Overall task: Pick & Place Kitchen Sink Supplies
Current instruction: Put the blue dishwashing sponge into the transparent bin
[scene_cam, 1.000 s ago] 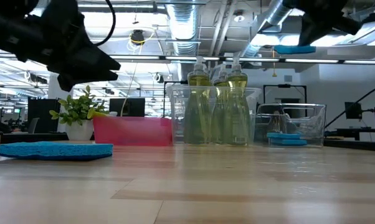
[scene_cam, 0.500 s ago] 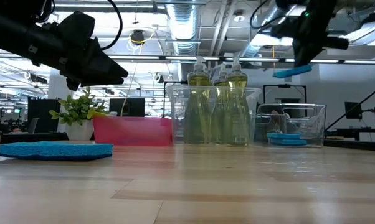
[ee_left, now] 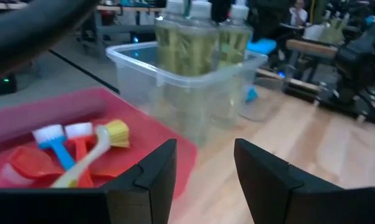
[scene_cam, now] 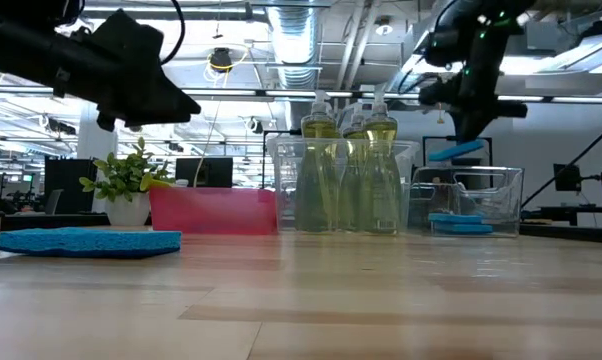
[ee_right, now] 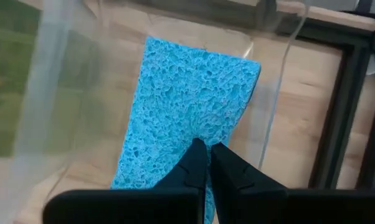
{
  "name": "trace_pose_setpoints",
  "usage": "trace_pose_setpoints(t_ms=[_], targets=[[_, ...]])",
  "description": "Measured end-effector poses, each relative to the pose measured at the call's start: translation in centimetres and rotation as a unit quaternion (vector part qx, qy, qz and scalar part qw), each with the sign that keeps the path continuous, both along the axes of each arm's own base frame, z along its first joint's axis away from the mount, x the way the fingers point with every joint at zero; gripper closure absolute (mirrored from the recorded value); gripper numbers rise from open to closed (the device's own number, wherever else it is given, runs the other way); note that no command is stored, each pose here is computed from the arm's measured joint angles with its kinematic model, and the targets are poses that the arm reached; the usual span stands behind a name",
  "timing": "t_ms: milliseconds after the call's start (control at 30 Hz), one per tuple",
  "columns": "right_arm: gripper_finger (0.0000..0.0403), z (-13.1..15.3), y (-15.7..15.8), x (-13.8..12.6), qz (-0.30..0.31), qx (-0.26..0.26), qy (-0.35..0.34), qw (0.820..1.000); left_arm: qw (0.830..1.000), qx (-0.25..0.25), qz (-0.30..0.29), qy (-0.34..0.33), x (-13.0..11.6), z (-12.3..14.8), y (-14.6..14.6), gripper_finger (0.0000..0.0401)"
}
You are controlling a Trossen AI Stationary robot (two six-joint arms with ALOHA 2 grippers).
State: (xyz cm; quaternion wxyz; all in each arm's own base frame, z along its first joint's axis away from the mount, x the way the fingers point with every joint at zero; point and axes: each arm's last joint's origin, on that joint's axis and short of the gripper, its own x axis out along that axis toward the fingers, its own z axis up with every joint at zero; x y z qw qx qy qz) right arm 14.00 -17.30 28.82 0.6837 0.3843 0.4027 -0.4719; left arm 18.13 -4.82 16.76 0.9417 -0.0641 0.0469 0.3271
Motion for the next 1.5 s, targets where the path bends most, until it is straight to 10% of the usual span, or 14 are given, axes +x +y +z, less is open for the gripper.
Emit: trace_pose_setpoints(t_ms=[1500], targets=[[0.0386,-3.8,-3.6,1.2,0.001,0.026,0.074,0.997,1.000,-0.009,-0.011,0.000,0.2,0.0,0.4,0.0238]])
